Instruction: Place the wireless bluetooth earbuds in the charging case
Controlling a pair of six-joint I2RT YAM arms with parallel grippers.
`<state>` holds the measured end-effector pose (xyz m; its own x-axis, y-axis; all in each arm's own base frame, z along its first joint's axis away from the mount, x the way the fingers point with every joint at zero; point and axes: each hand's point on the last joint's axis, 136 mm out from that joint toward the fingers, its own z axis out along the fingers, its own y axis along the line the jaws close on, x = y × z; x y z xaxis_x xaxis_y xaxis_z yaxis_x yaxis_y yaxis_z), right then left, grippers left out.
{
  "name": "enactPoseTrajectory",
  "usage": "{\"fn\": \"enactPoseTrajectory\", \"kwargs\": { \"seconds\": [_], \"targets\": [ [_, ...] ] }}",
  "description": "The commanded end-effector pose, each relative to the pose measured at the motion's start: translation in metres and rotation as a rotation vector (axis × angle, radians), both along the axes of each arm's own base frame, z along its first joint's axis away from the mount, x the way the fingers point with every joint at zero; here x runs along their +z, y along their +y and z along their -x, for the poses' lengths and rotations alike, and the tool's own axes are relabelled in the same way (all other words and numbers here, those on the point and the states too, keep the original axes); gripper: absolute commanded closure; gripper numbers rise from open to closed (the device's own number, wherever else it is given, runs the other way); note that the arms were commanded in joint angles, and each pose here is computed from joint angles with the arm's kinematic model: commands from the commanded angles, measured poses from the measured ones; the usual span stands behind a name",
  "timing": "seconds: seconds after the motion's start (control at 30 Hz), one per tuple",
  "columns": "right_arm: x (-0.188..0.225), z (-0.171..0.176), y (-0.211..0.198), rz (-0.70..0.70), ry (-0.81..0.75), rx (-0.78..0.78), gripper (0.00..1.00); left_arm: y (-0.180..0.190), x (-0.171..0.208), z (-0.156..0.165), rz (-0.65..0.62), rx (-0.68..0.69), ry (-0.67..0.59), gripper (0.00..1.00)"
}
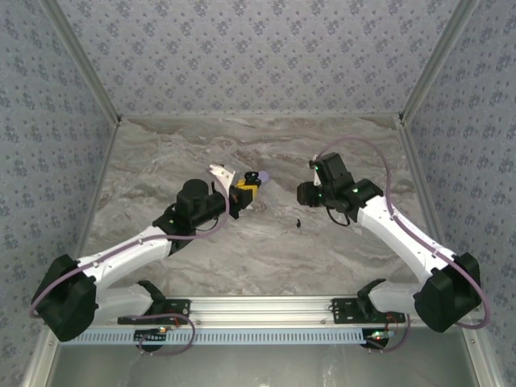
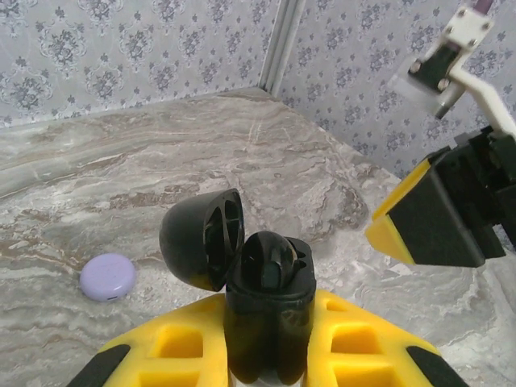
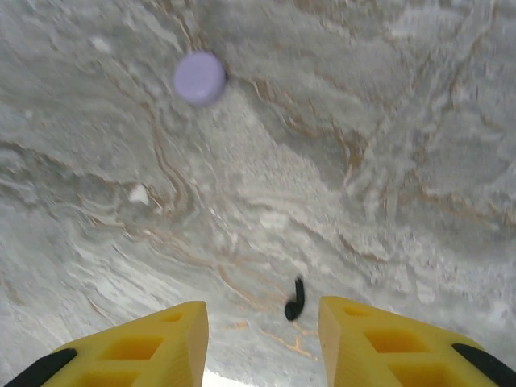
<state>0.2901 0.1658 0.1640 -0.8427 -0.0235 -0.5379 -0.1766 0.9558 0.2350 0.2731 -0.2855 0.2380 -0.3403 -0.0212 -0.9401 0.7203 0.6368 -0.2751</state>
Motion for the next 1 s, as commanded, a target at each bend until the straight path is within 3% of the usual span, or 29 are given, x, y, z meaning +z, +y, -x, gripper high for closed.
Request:
{"fn": "enactPoseTrajectory", "kwargs": {
  "seconds": [0.0,0.43,0.97],
  "targets": [
    [-0.026,0.015,-0.005,0.015,0.110,-0.010,0.59,0.003,0.016,0.003,-0.006,0.004,-0.045,0.84],
    [-0.098,0.033,-0.016,0.145,0.365,-0.043,0.72,0.007,0.020,0.006,-0.019,0.003,-0.059,0.83],
    [-0.124,0.035,-0.009,0.232,0.432,-0.023,0.83,0.006,0.019,0.006,-0.018,0.001,-0.053,0.83]
  ]
}}
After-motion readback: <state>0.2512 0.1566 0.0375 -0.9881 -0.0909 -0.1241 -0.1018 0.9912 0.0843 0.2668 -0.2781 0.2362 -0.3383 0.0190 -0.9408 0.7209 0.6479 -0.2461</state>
